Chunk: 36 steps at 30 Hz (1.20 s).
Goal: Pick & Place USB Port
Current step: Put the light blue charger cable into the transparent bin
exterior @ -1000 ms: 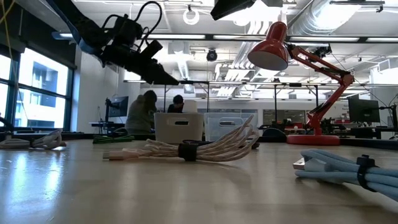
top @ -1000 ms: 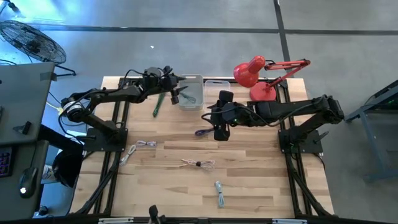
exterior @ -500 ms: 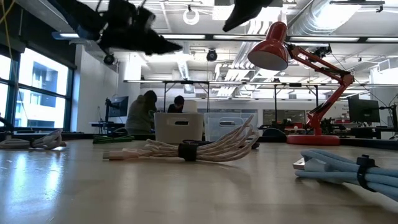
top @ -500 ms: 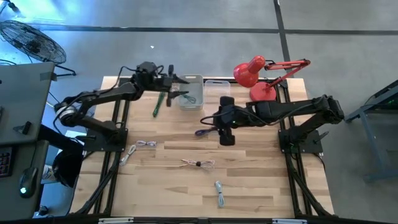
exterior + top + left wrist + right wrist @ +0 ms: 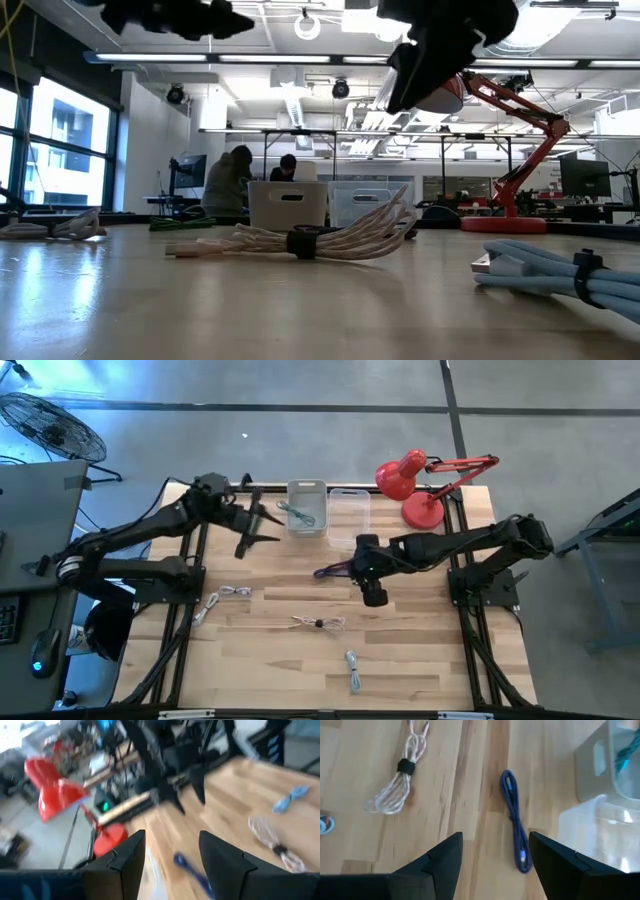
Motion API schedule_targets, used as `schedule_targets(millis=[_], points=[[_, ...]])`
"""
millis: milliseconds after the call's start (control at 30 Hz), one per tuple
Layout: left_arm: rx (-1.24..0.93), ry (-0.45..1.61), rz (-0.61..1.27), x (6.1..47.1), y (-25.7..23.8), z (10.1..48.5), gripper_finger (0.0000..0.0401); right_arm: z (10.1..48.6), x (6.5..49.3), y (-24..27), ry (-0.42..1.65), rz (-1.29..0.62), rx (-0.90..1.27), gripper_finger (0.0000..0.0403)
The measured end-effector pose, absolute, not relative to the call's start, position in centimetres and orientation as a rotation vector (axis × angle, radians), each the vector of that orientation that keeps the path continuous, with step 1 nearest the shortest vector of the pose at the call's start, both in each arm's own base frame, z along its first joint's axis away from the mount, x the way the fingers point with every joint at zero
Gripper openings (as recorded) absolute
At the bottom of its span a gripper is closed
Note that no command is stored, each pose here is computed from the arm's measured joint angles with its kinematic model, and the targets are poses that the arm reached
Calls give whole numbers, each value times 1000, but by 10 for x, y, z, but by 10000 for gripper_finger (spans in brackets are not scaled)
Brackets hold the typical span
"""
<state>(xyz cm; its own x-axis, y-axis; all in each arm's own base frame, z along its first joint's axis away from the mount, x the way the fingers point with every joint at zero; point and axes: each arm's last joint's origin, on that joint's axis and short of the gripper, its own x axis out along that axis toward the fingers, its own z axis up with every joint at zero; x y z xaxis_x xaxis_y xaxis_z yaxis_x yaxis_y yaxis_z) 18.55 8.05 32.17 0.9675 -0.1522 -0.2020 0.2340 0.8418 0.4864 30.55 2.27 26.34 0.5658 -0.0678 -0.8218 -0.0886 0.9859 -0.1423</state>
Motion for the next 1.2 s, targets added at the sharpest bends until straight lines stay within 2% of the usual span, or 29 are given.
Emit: schedule_targets(millis=[267,667,900,1200], points=[[514,359,-178,181,57,309,182,242,304,28,946,121,-49,220],[550,434,-100,188,51,304,182,239,294,72,1015,333,210,220],[492,454,-88,187,51,303,182,243,294,92,987,290,346,220],[389,588,-112,181,49,291,182,244,299,121,944,203,643,220]])
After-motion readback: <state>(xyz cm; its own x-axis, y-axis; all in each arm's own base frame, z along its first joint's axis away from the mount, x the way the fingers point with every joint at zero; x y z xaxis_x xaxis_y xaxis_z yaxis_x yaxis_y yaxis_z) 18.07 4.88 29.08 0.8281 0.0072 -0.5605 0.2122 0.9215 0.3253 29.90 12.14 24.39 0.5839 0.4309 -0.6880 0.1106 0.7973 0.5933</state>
